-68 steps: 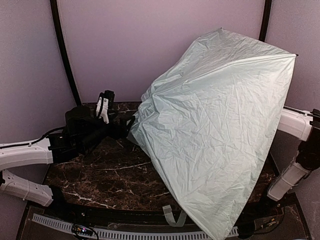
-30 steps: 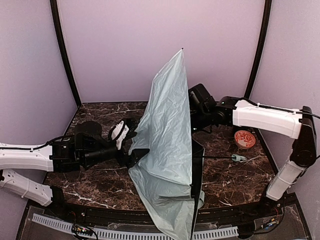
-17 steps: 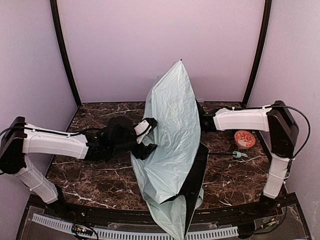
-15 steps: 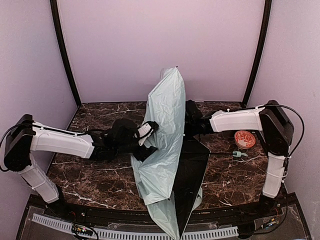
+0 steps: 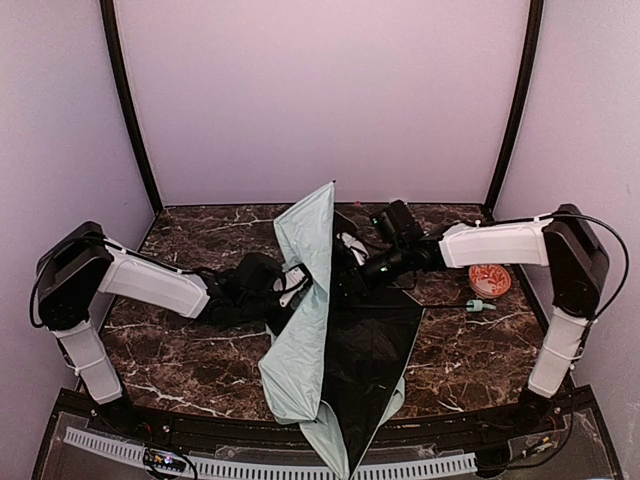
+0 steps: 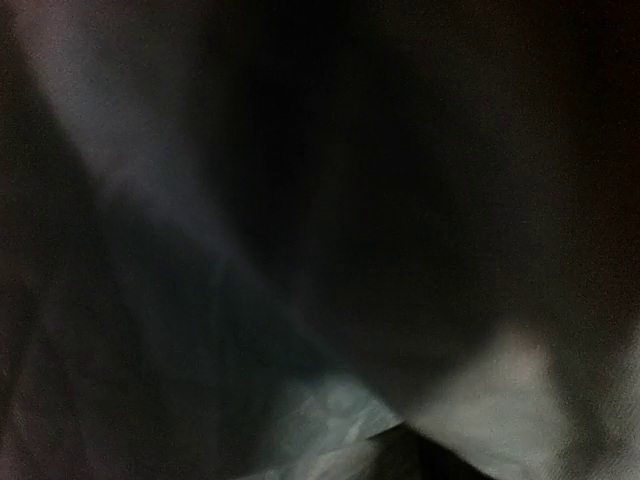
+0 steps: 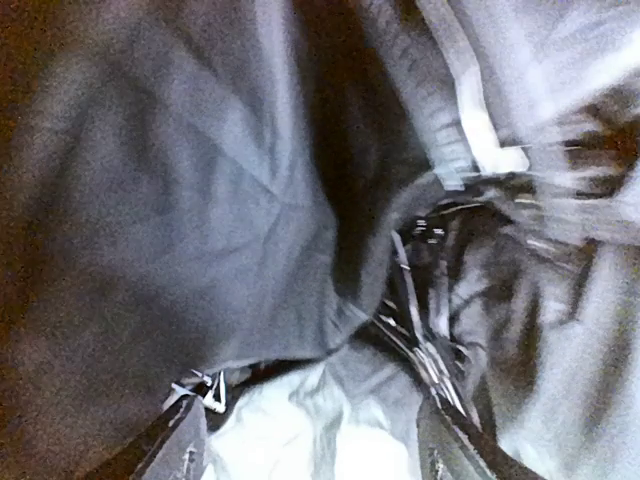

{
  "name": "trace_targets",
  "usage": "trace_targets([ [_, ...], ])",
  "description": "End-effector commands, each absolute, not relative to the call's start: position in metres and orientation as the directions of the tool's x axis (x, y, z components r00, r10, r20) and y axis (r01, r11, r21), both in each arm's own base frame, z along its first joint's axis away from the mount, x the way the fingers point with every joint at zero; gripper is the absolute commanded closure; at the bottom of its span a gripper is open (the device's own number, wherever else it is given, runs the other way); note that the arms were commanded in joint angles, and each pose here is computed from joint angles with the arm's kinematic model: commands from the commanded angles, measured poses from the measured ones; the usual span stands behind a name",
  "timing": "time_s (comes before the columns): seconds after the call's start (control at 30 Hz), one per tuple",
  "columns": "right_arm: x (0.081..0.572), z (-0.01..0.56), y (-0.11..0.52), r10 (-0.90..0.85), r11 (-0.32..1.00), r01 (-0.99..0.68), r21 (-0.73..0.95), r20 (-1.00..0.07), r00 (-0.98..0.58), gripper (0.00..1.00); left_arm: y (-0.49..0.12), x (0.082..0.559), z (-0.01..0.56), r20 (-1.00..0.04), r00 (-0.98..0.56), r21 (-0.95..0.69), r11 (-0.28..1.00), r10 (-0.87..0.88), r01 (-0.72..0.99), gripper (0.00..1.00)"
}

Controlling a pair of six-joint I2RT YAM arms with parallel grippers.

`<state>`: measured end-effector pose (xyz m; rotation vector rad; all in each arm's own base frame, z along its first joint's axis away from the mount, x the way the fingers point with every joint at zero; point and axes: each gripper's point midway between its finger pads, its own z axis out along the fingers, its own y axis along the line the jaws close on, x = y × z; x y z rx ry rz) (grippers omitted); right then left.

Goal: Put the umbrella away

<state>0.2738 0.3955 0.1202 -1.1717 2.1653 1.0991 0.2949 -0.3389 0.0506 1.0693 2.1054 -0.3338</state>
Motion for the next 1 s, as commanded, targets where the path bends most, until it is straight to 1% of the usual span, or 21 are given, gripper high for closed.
trace_targets([
  [0.0,0.292,0.164,0.358,-0.437,0.441,-0.829,0.345,-0.724,-0.534,0.24,-0.335,0.279,0.071,-0.745,-0.357,0.056,0.586,0.563,0.808,0.27],
  [0.1,0.301,0.179,0.334,-0.455,0.517,-0.815,0.259,-0.724,-0.519,0.21,-0.334,0.281,0.103,-0.792,-0.305,0.080,0.585,0.529,0.807,0.21],
  [0.17,0.302,0.201,0.325,-0.449,0.536,-0.816,0.215,-0.746,-0.492,0.20,-0.330,0.281,0.120,-0.808,-0.283,0.101,0.594,0.517,0.798,0.18],
  [0.27,0.299,0.240,0.329,-0.402,0.500,-0.841,0.207,-0.804,-0.438,0.19,-0.324,0.281,0.139,-0.822,-0.262,0.122,0.605,0.506,0.787,0.15],
  [0.37,0.296,0.279,0.345,-0.324,0.443,-0.872,0.211,-0.869,-0.375,0.15,-0.315,0.280,0.143,-0.813,-0.268,0.139,0.620,0.516,0.772,0.13],
  [0.43,0.304,0.299,0.356,-0.261,0.442,-0.873,0.208,-0.901,-0.347,0.12,-0.308,0.281,0.143,-0.802,-0.279,0.157,0.638,0.528,0.754,0.13],
  [0.53,0.321,0.311,0.373,-0.211,0.470,-0.861,0.193,-0.923,-0.322,0.11,-0.295,0.282,0.151,-0.795,-0.294,0.181,0.670,0.531,0.720,0.13],
  [0.6,0.342,0.291,0.385,-0.216,0.524,-0.830,0.190,-0.913,-0.346,0.10,-0.291,0.278,0.162,-0.802,-0.291,0.182,0.678,0.522,0.713,0.15],
  [0.7,0.361,0.264,0.403,-0.219,0.539,-0.810,0.230,-0.891,-0.399,0.10,-0.293,0.263,0.178,-0.802,-0.234,0.229,0.645,0.550,0.729,0.20],
  [0.8,0.375,0.226,0.419,-0.241,0.549,-0.793,0.264,-0.858,-0.453,0.10,-0.308,0.237,0.188,-0.778,-0.130,0.317,0.564,0.614,0.763,0.21],
  [0.97,0.404,0.143,0.417,-0.320,0.653,-0.721,0.234,-0.777,-0.542,0.13,-0.332,0.192,0.188,-0.764,-0.081,0.233,0.391,0.641,0.890,0.20],
])
